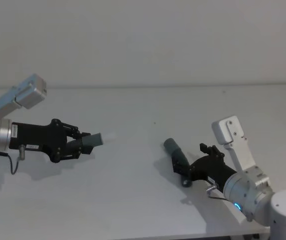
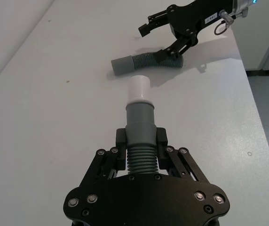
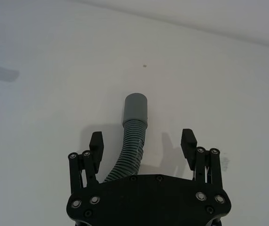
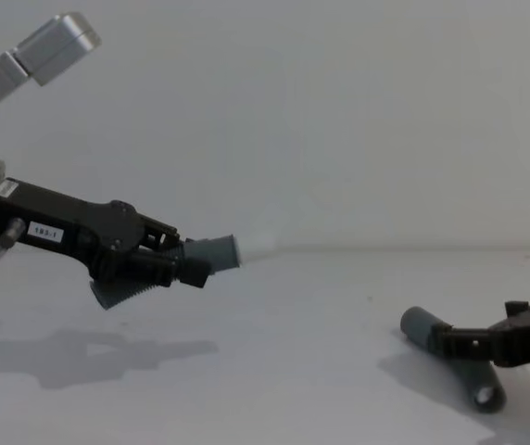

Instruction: Use both hands to pick up one end of the pipe from the table, align the ends, and insert them.

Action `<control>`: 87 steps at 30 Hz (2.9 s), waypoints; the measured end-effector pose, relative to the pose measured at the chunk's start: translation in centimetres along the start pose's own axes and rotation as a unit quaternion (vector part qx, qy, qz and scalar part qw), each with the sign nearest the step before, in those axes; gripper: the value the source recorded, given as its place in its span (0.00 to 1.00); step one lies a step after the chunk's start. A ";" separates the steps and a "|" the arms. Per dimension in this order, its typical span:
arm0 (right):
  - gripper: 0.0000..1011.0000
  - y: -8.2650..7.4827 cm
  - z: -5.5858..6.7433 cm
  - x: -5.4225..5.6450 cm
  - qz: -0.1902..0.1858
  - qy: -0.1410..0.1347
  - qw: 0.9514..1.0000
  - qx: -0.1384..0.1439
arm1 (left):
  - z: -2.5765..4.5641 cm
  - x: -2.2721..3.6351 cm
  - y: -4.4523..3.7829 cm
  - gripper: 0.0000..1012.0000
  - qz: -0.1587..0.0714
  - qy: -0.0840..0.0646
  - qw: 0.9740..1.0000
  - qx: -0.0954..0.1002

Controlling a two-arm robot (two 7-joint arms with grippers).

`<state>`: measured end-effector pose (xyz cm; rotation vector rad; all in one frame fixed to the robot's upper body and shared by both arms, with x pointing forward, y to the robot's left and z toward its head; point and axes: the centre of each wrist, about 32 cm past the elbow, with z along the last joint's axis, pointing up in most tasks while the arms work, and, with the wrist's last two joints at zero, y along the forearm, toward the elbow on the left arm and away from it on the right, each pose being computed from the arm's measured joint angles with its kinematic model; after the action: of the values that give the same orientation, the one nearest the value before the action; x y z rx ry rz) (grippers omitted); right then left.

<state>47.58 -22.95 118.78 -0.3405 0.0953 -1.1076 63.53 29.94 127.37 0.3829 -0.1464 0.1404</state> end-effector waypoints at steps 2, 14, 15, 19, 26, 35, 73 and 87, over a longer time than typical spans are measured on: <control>0.99 0.2 0.1 0.0 0.000 0.001 1.000 -0.005 | -0.08 -0.01 -0.05 0.33 -0.001 0.001 1.000 0.000; 0.94 1.2 0.8 0.0 0.001 -0.001 1.000 -0.025 | -0.53 0.05 -0.24 0.33 -0.001 0.007 1.000 -0.004; 0.90 1.3 0.8 0.0 0.001 -0.002 1.000 -0.026 | -0.53 0.05 -0.24 0.33 -0.001 0.007 1.000 -0.004; 0.80 1.6 1.0 0.1 0.001 -0.005 0.999 -0.032 | -0.81 0.13 -0.27 0.33 0.002 0.010 1.000 -0.008; 0.59 1.9 1.3 0.1 0.000 -0.008 0.999 -0.037 | -1.10 0.18 -0.31 0.33 0.008 0.013 1.000 -0.014; 0.28 2.1 1.5 0.2 0.000 -0.011 0.999 -0.041 | -1.50 0.09 -0.27 0.33 0.023 0.016 0.999 -0.024; 0.49 2.2 1.6 0.2 -0.001 -0.012 0.999 -0.045 | -2.94 -1.57 0.76 0.33 0.081 0.037 0.996 -0.029; 0.94 2.2 1.6 0.2 -0.001 -0.012 0.999 -0.045 | -3.01 -1.66 0.62 0.33 0.081 0.039 0.996 -0.024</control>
<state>49.99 -21.89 119.61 -0.4345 0.1227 -1.1028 62.15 31.47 124.55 0.3177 -0.1029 0.3105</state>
